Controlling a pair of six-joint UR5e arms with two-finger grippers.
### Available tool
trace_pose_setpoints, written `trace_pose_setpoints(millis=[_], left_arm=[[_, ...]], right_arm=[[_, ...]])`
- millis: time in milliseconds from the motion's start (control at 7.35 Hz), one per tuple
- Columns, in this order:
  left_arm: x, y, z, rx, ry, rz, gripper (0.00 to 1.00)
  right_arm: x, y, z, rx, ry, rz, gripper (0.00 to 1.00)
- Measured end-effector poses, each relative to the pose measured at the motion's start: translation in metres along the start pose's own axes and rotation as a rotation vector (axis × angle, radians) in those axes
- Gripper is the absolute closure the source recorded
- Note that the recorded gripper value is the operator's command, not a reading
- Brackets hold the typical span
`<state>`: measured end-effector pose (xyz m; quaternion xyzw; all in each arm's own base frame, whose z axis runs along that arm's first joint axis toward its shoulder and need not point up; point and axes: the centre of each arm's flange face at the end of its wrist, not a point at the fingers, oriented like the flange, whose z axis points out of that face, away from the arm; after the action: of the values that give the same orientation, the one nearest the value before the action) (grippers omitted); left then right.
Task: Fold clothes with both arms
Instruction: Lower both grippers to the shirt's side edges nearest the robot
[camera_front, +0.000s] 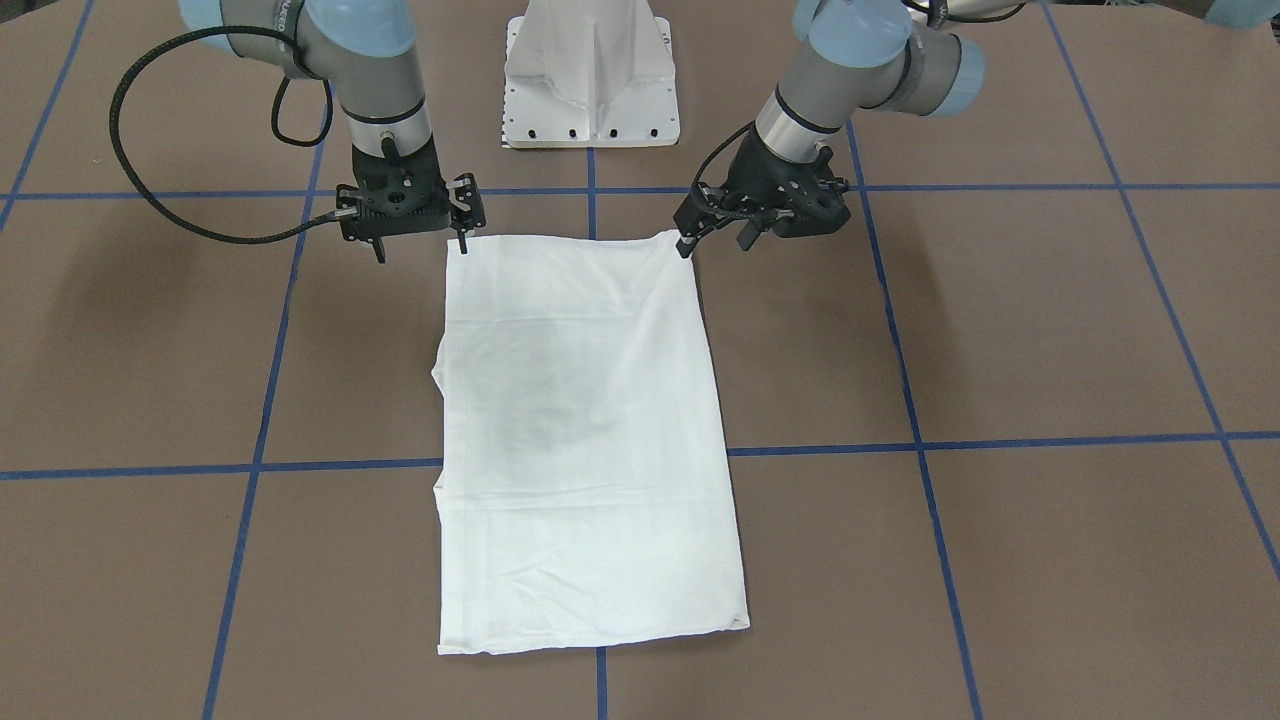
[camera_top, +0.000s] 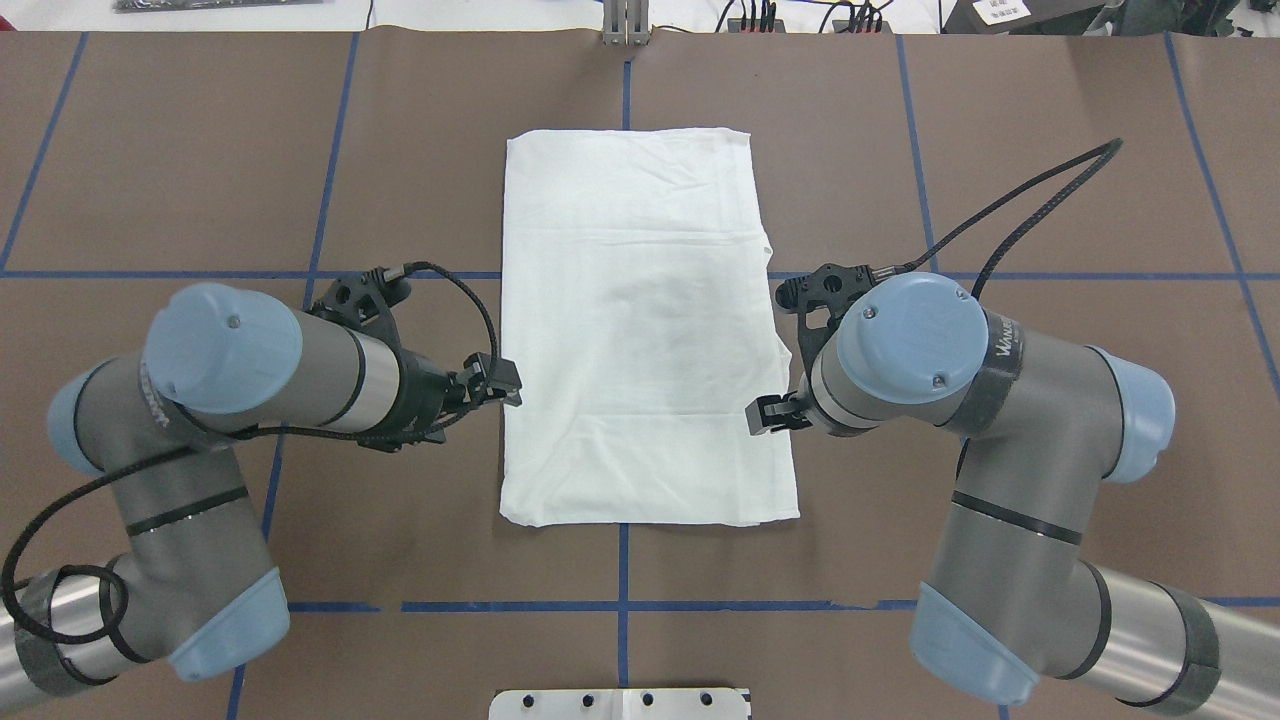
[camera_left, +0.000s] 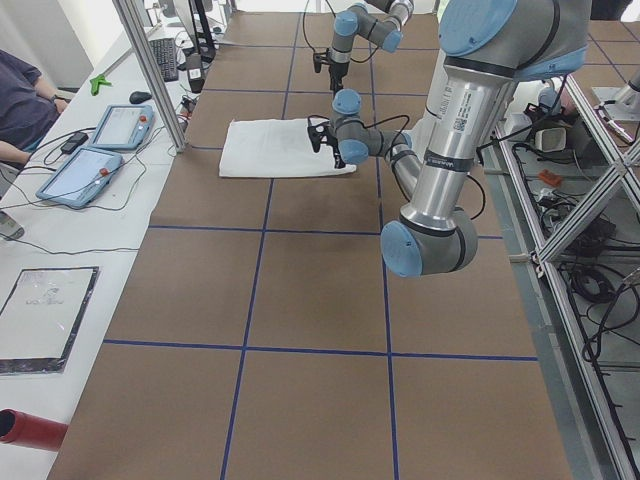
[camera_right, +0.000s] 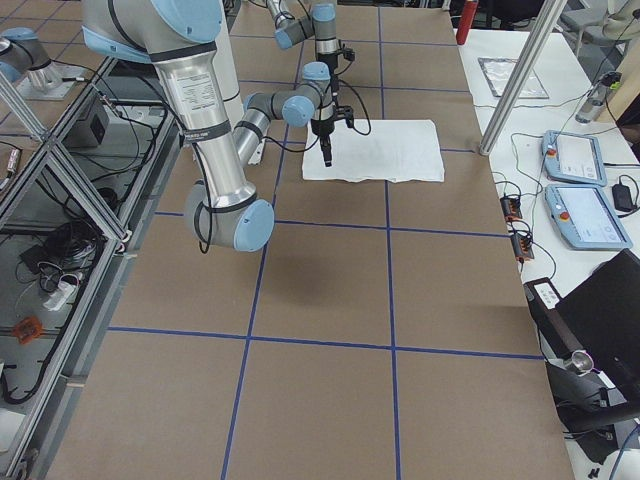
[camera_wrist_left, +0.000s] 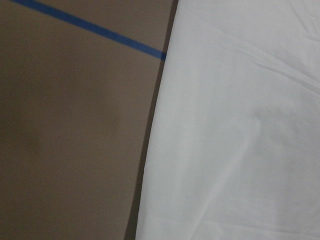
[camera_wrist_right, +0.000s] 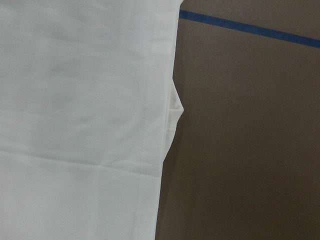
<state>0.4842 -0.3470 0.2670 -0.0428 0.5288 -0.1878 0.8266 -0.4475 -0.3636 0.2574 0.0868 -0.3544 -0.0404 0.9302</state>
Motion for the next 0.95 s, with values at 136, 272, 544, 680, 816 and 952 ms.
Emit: trace_pose_setpoints(millis=[136, 272, 544, 680, 816, 952], left_arm=[[-0.001, 0.028, 0.019, -0.004, -0.038, -0.020, 0.01], [-0.001, 0.047, 0.037, -0.002, -0.069, -0.022, 0.01], [0.004, 0.057, 0.054, 0.017, -0.088, -0.017, 0.07], [0.005, 0.057, 0.057, 0.029, -0.089, -0.014, 0.08], [0.004, 0.055, 0.059, 0.042, -0.090, -0.010, 0.11], [0.004, 0.053, 0.061, 0.055, -0.093, -0.008, 0.11]], right_arm=[[-0.003, 0.002, -0.007, 0.002, -0.017, 0.019, 0.00], [-0.004, 0.002, -0.010, 0.003, -0.024, 0.028, 0.00], [-0.004, 0.002, -0.011, 0.004, -0.027, 0.033, 0.00], [-0.004, 0.002, -0.011, 0.004, -0.026, 0.034, 0.00], [-0.004, 0.002, -0.011, 0.004, -0.026, 0.034, 0.00], [-0.004, 0.002, -0.010, 0.004, -0.025, 0.035, 0.00]])
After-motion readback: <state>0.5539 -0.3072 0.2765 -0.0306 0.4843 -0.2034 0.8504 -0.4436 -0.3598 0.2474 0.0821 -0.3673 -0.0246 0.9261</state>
